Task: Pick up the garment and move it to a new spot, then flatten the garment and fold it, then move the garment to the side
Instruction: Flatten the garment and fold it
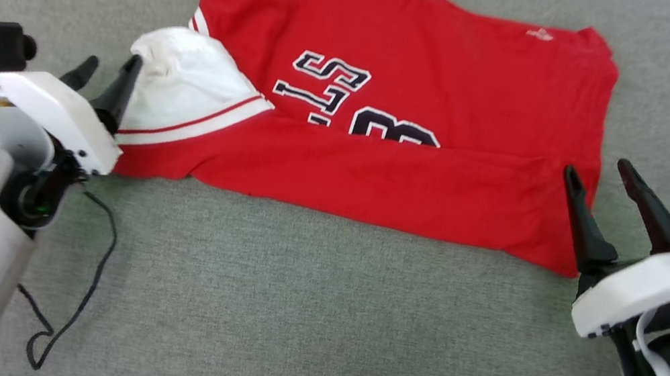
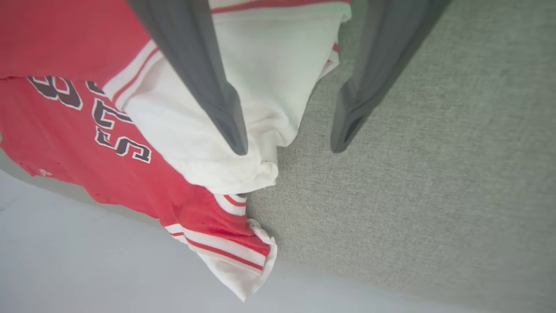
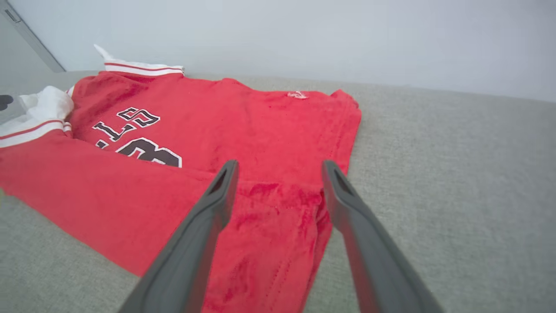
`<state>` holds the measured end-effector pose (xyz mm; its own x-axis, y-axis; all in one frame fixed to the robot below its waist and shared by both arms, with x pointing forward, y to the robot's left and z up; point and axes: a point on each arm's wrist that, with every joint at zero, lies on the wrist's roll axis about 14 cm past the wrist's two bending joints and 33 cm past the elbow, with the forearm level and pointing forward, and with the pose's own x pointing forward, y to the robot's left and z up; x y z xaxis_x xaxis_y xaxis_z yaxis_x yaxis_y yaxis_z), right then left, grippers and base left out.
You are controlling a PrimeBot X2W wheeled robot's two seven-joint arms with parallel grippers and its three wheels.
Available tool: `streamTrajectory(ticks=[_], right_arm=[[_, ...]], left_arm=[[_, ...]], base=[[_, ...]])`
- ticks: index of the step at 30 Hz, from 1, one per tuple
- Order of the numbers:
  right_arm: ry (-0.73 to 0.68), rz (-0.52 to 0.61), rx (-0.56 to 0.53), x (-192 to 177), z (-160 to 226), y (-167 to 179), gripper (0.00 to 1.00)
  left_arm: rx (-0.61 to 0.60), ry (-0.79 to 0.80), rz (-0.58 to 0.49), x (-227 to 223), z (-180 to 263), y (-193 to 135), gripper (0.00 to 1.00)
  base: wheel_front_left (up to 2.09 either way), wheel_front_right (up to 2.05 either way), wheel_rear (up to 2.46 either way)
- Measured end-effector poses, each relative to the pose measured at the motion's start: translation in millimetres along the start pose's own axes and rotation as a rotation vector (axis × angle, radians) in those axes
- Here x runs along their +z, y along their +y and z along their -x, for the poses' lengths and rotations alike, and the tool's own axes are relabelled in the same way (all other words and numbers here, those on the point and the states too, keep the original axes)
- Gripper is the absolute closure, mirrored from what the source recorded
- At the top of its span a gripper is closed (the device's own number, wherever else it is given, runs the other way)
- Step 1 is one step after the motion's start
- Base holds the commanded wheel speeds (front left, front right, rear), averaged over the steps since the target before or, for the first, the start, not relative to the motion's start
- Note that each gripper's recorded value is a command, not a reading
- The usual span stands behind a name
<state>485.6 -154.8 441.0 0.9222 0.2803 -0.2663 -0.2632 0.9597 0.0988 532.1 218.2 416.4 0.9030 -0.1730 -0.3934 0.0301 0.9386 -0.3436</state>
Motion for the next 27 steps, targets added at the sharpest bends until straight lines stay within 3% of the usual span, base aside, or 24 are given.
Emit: streamTrajectory(ticks=[6,13,19,27], right_arm=[[-0.203,0.022,-0.011,44,31,13,0.00],[-0.313,0.032,-0.044,72,60,17,0.00],[-0.322,0.008,-0.064,70,63,17,0.00],[-0.272,-0.016,-0.119,50,60,1,0.00]], left_arm=[[-0.011,0.070,-0.081,20,26,5,0.00],[-0.042,0.364,-0.220,1,55,7,0.00],[-0.017,0.544,-0.221,-22,60,21,0.00],[-0.066,0.614,-0.114,-50,37,8,0.00]], base=[[0.00,0.00,0.00],[0.00,0.00,0.00],[0.00,0.00,0.00],[0.00,0.00,0.00]])
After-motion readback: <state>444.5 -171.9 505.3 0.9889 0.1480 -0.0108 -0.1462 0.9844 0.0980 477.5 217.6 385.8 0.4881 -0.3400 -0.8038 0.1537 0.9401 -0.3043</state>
